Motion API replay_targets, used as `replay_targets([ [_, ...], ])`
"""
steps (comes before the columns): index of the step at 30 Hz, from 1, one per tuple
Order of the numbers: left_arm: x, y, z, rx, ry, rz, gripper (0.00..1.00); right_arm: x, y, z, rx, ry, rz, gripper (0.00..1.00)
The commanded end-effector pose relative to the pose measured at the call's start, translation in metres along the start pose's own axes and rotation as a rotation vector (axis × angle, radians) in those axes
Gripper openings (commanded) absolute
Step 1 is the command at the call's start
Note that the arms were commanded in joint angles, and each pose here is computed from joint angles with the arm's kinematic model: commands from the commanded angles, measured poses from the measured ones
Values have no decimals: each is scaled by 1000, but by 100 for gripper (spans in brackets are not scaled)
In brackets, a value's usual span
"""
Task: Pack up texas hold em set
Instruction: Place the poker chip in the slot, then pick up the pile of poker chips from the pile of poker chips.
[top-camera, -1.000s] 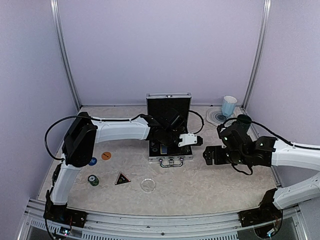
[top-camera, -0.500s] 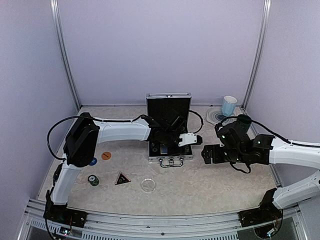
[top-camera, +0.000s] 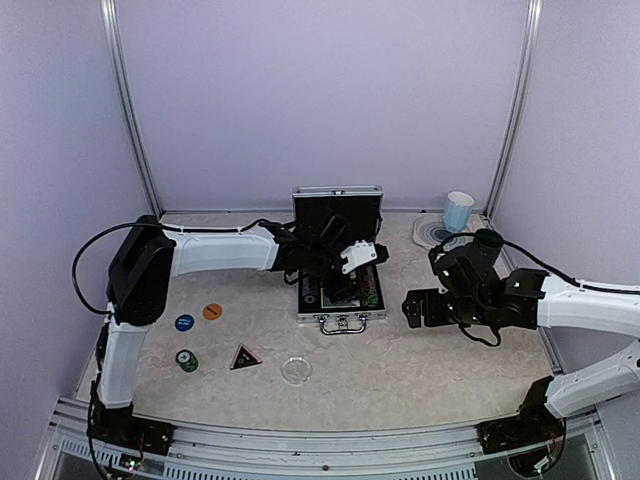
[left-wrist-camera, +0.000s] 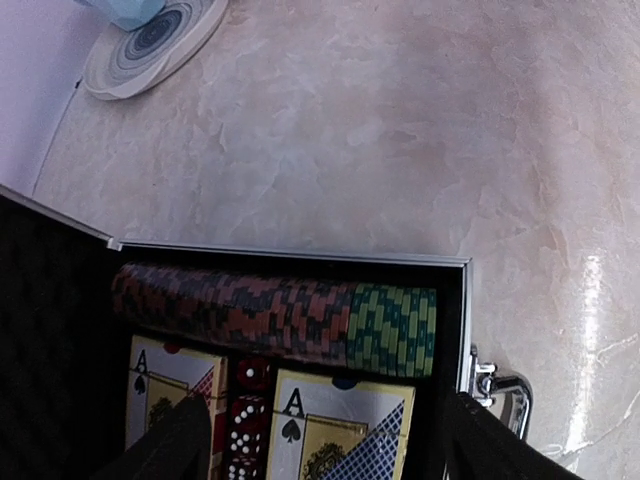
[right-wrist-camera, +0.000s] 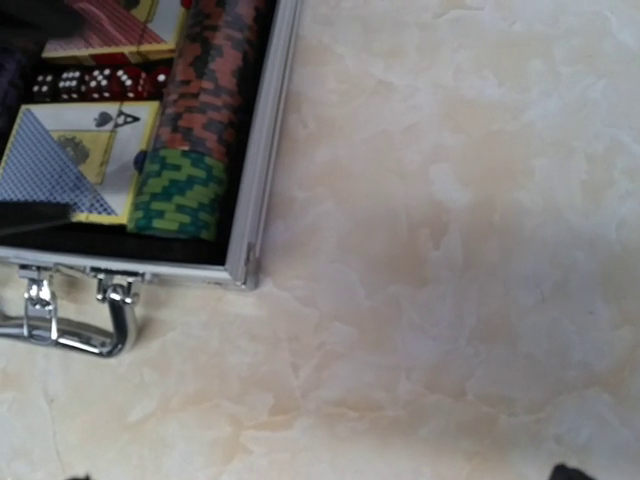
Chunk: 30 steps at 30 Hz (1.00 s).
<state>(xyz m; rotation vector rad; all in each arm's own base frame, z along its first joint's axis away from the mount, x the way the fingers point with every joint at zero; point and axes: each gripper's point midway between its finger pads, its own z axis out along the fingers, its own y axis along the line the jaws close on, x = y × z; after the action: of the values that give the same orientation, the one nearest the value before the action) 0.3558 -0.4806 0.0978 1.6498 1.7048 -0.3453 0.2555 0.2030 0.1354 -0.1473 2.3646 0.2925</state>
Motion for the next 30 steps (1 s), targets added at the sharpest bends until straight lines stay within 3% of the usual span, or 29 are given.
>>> replay_targets([
  [1,-44,20,-61,-106,-147,-144,87,-10,5,2,-24,-25,-2,99],
  [3,-50,26,-81,-146,-172,-229,98,-12,8,4,-38,-31,-4,99],
  [9,-33,47,-130,-353,-122,-451,99,-17,15,16,-53,-38,-39,99],
  [14,27,54,-167,-507,-26,-678,99,-16,10,43,34,5,-64,99],
  [19,79,42,-198,-560,23,-826,99,-32,13,68,58,1,-63,99],
  [30,140,52,-269,-570,-103,-1087,99,-41,31,115,13,49,-76,99],
])
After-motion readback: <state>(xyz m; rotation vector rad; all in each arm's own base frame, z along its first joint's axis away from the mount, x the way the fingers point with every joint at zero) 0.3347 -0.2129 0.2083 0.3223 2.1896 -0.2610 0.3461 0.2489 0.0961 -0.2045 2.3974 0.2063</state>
